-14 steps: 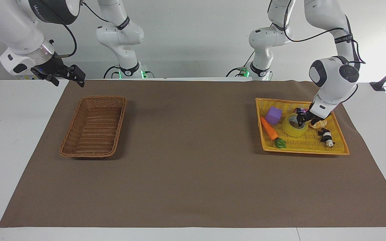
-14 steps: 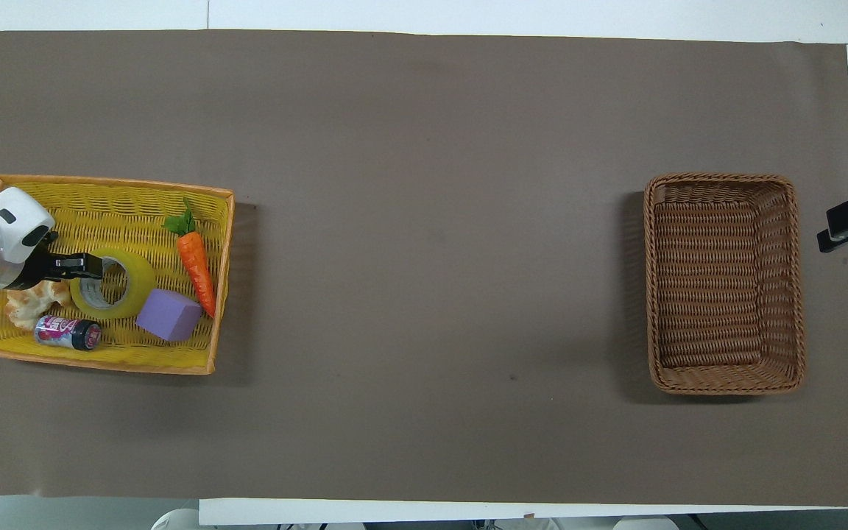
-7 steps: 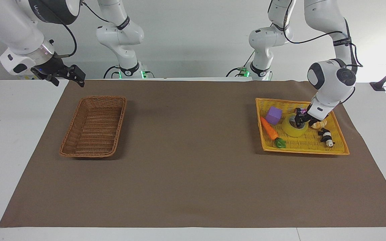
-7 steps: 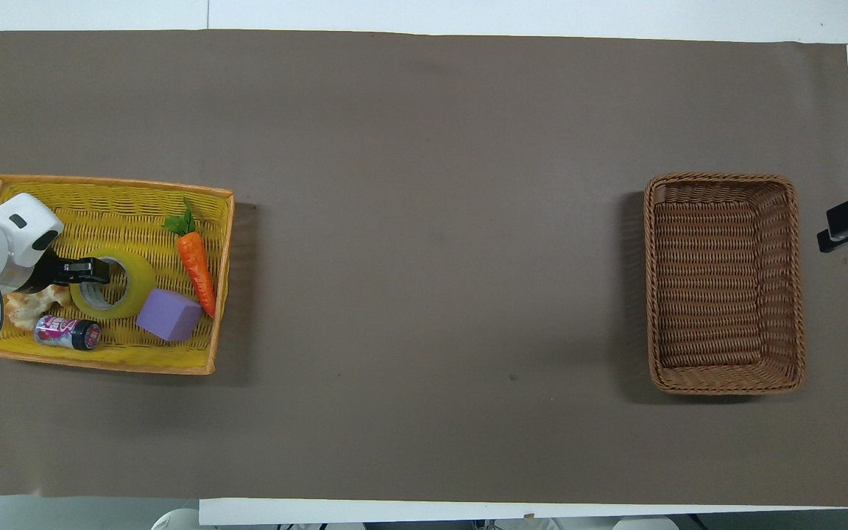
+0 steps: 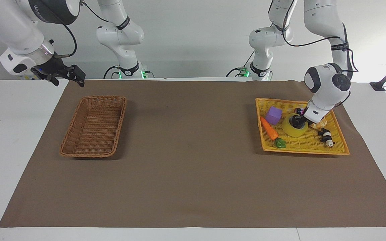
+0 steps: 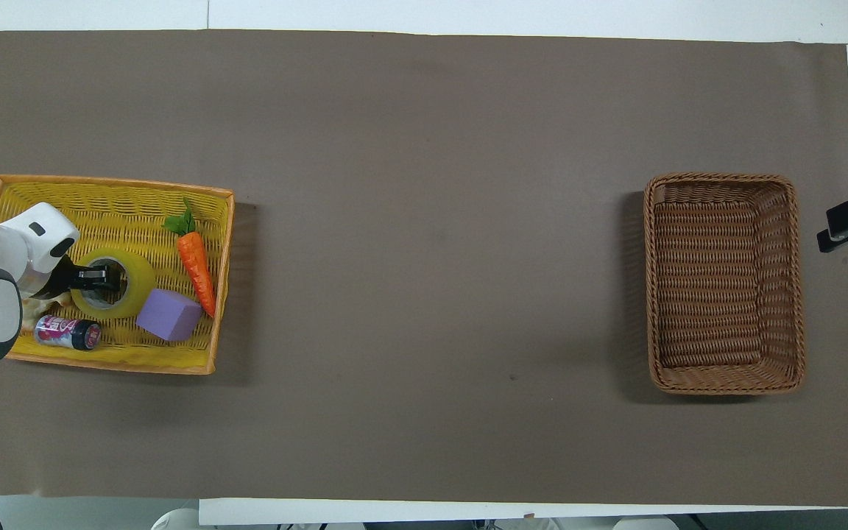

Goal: Move tape to another basket
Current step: 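Lower the left gripper onto the yellow tape roll and grasp its rim, then lift the tape with the left gripper while the right gripper reaches forward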

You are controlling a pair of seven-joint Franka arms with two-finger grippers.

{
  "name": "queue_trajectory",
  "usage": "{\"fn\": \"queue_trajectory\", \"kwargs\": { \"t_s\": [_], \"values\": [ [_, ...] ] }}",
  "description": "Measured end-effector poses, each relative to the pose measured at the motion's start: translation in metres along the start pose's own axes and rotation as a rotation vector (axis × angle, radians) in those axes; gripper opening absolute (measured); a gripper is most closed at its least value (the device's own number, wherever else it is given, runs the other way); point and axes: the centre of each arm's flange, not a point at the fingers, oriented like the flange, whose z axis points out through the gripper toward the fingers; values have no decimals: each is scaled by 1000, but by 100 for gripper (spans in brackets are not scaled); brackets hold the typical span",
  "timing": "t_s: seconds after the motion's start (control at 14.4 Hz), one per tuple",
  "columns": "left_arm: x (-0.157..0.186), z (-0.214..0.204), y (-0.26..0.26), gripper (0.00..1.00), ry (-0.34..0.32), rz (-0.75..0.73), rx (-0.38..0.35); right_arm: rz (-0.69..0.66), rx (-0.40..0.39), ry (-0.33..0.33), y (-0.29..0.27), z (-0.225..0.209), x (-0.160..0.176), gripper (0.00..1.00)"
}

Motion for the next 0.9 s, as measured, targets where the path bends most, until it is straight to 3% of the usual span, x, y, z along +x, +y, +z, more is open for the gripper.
{"fn": "queue_trajectory", "kwargs": {
  "t_s": [0.14,0.21,0.42,0.56,0.76,0.9],
  "values": [
    [1,-1,-2,26,3,19,1,0,0,0,0,0,0,100],
    [3,-4,-2,22,8,45,2,0,0,0,0,0,0,100],
    [23,-40,-5,22,21,73,7,0,0,0,0,0,0,100],
    [48,-95,8,22,24,102,6,0,0,0,0,0,0,100],
    [72,-181,114,22,35,129,-99,0,0,0,0,0,0,100],
    [59,-199,226,22,28,81,-138,0,0,0,0,0,0,100]
  ]
}}
